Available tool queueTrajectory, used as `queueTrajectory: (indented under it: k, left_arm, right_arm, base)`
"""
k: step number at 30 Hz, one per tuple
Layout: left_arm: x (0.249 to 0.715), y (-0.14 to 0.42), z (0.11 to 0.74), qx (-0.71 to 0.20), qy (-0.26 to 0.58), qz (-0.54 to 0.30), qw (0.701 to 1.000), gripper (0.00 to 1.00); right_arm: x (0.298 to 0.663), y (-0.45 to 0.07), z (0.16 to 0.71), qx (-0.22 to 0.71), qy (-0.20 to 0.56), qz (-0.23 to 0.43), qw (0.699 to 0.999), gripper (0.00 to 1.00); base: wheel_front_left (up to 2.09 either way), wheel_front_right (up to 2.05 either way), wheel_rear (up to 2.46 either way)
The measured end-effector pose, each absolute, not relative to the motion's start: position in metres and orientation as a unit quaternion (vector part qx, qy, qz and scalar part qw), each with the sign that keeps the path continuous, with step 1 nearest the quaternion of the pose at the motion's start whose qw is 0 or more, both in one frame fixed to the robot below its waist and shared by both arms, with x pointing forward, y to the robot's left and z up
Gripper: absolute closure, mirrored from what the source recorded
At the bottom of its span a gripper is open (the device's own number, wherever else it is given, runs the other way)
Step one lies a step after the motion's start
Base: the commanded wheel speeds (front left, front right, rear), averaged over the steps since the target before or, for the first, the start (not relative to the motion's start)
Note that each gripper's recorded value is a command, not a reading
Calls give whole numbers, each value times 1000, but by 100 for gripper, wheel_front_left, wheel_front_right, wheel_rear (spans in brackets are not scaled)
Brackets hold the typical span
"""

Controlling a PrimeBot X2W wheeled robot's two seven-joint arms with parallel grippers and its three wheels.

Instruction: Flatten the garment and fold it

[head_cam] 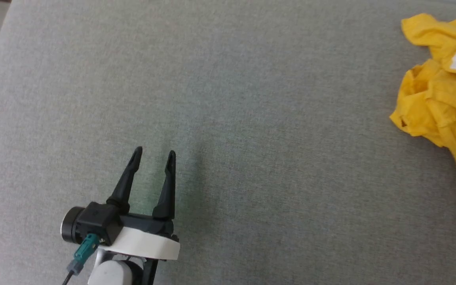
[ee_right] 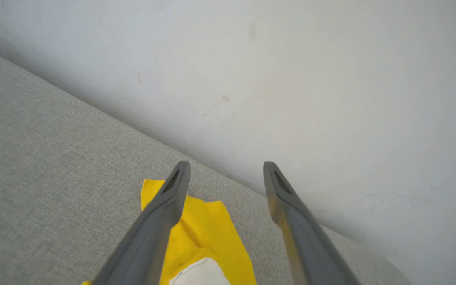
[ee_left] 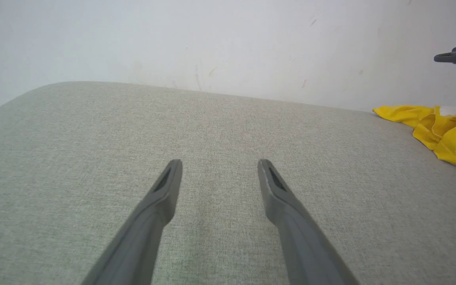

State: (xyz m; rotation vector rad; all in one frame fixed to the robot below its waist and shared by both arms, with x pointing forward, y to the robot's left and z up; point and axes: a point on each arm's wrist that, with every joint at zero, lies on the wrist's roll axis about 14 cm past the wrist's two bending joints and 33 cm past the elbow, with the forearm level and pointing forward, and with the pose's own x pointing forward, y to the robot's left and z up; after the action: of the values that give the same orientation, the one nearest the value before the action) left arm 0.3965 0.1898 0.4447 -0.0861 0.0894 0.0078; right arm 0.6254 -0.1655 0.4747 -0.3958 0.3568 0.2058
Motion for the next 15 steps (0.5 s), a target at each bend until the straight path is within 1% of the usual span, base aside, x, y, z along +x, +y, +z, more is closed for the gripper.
queueTrajectory:
  k: [4, 9, 13, 15]
  left_arm:
    - [392, 189, 454, -43, 32, 2, 999, 0]
    - [382, 185, 464, -47, 21, -2, 999, 0]
    - [375, 183, 473, -49, 10, -5, 999, 0]
    - [373, 181, 476, -51, 5, -8, 999, 0]
  right_arm:
    - [609, -161, 498, -169, 144, 105, 969, 0]
    - [569, -160, 502, -144, 142, 115, 973, 0]
    - [531, -162, 496, -124, 160, 116, 972, 0]
    - [510, -165, 484, -121, 186, 116, 968, 0]
  base:
    - [0, 0, 0]
    - [0, 0, 0]
    - [0, 0, 0]
    - [0, 0, 0]
